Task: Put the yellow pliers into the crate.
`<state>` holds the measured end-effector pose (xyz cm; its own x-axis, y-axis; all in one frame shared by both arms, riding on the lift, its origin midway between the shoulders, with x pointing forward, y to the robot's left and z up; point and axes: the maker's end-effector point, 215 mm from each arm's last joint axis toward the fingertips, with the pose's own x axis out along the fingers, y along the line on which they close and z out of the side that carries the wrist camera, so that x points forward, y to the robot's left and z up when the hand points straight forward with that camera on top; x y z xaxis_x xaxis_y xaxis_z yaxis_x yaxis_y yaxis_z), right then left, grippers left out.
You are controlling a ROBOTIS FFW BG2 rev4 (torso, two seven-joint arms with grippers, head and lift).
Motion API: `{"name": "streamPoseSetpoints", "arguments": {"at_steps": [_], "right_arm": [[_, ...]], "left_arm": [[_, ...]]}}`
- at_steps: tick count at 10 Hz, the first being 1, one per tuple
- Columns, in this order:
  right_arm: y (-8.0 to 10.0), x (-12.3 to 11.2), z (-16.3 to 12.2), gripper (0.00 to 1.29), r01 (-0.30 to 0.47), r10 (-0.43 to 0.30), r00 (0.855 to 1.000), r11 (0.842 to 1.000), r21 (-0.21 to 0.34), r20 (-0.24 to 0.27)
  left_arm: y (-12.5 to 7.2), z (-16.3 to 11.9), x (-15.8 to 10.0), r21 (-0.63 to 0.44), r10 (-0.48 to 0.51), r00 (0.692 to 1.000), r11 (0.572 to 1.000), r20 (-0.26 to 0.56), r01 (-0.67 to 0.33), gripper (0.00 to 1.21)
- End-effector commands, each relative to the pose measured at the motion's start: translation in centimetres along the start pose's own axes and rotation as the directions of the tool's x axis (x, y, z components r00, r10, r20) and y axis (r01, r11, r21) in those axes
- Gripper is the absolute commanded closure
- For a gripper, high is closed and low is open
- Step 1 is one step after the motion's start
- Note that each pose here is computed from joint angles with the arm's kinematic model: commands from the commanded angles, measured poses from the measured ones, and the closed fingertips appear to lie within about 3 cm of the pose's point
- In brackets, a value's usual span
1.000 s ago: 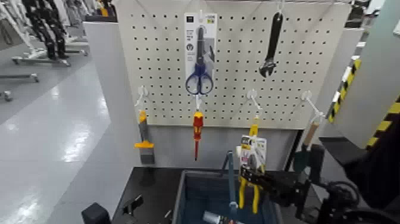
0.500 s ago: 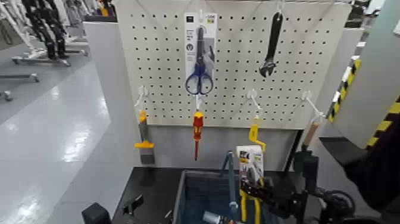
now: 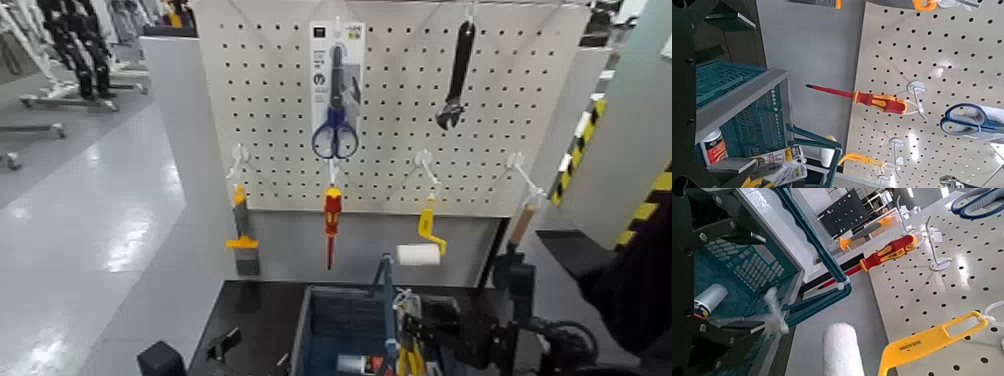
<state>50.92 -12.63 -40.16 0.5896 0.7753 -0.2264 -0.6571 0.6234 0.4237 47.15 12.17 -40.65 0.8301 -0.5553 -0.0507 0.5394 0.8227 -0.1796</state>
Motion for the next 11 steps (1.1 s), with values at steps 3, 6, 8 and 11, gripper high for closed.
{"name": "streamPoseSetpoints", "arguments": {"at_steps": [3, 6, 8, 11], "right_arm": [[0.0, -0.1, 1.6, 0.15, 0.029, -0.027, 0.999, 0.999, -0.046, 0.043], [-0.4, -1.4, 3.8, 0.15, 0.157, -0.139, 0.980, 0.979, -0.131, 0.139], [-3.0, -5.5, 4.2, 0.15, 0.423, -0.368, 0.881, 0.895, -0.145, 0.297], [-2.7, -10.4, 1.9, 0.15, 0.583, -0.497, 0.766, 0.804, -0.115, 0.407]], "left_arm": [[0.1, 0.0, 0.0, 0.002, 0.001, 1.000, 1.000, -0.001, -0.001, 0.10], [0.2, -0.1, -0.1, 0.000, 0.005, 1.000, 1.000, -0.002, -0.005, 0.10], [0.3, 0.0, -0.1, 0.003, 0.005, 1.000, 1.000, -0.001, -0.005, 0.10], [0.4, -0.1, -0.3, 0.001, 0.005, 1.000, 1.000, -0.002, -0.005, 0.10]]}}
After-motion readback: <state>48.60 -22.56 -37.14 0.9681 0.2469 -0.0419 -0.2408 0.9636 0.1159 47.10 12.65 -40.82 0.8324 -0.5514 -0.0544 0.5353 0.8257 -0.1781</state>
